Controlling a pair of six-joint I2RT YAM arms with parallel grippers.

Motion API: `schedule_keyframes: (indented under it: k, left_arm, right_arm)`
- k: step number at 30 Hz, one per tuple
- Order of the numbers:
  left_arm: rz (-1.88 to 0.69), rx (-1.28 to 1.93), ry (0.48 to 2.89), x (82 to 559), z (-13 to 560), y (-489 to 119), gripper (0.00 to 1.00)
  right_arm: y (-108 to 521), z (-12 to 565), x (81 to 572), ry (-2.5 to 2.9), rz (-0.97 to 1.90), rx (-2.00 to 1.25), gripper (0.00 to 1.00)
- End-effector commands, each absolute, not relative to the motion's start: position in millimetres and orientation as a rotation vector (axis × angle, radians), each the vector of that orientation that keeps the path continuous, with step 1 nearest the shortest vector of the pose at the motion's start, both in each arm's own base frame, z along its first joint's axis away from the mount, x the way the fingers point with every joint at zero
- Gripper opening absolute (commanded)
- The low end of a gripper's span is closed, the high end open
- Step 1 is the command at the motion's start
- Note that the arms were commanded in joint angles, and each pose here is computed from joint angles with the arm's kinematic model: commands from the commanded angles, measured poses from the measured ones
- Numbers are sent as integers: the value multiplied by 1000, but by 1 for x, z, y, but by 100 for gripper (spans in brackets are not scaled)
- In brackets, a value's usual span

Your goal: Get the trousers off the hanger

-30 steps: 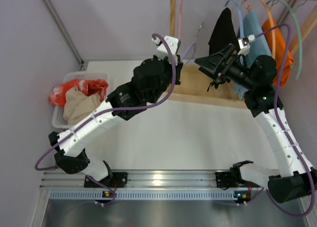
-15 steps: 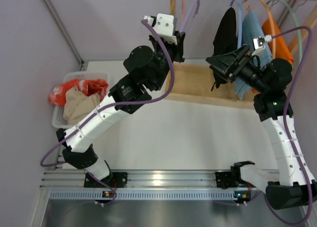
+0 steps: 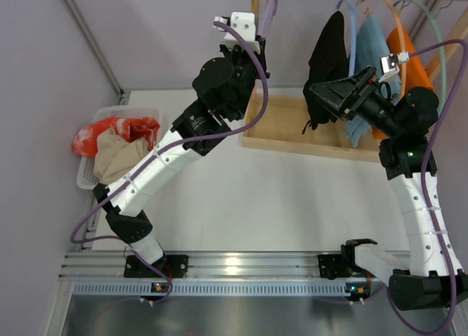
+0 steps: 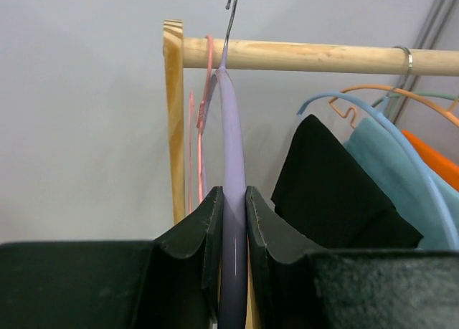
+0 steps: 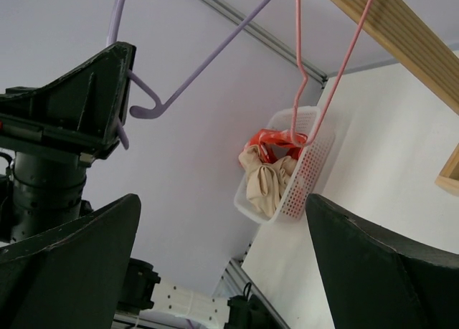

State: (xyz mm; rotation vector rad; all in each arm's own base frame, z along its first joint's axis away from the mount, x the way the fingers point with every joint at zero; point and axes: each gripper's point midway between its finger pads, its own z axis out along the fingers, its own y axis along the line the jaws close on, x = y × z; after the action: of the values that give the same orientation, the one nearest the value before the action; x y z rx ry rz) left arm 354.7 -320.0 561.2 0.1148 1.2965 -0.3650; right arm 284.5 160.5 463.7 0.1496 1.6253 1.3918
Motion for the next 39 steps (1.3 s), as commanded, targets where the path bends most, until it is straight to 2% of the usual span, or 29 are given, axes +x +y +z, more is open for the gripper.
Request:
schedule_keyframes:
  k: [1, 8, 14, 26, 29, 30, 32, 33, 37, 39]
  left_arm:
    - [-438, -28, 1207, 358, 596, -303, 0]
    - [-465, -55, 1241, 368, 584, -315, 0]
    - [-484, -29, 1343, 370, 549, -326, 0]
    - [-535, 17, 1429, 350, 518, -332, 0]
    - [-535, 25, 1436, 349, 514, -331, 16]
    - [-537, 28, 1434, 348, 515, -331, 33]
    - [-544, 39, 1429, 346, 517, -330, 40]
    - [-553, 51, 1426, 343, 519, -331, 47]
    - [-573, 81, 1405, 334, 528, -325, 65]
    - [-594, 85, 1391, 327, 535, -318, 69]
  right_arm:
    - [157, 472, 274, 1591, 1384, 113, 99]
    - [156, 469, 273, 1597, 1388, 115, 99]
    - [153, 465, 275, 1605, 1386, 127, 99]
    - [153, 464, 271, 1601, 1390, 128, 99]
    - [153, 464, 270, 1600, 1387, 127, 99]
    - [153, 464, 270, 1600, 1386, 125, 99]
    - [153, 463, 270, 1600, 1381, 121, 100]
    - [153, 464, 269, 1597, 1379, 119, 99]
    - [152, 464, 268, 1599, 1365, 110, 99]
    - [152, 465, 267, 1599, 1351, 103, 99]
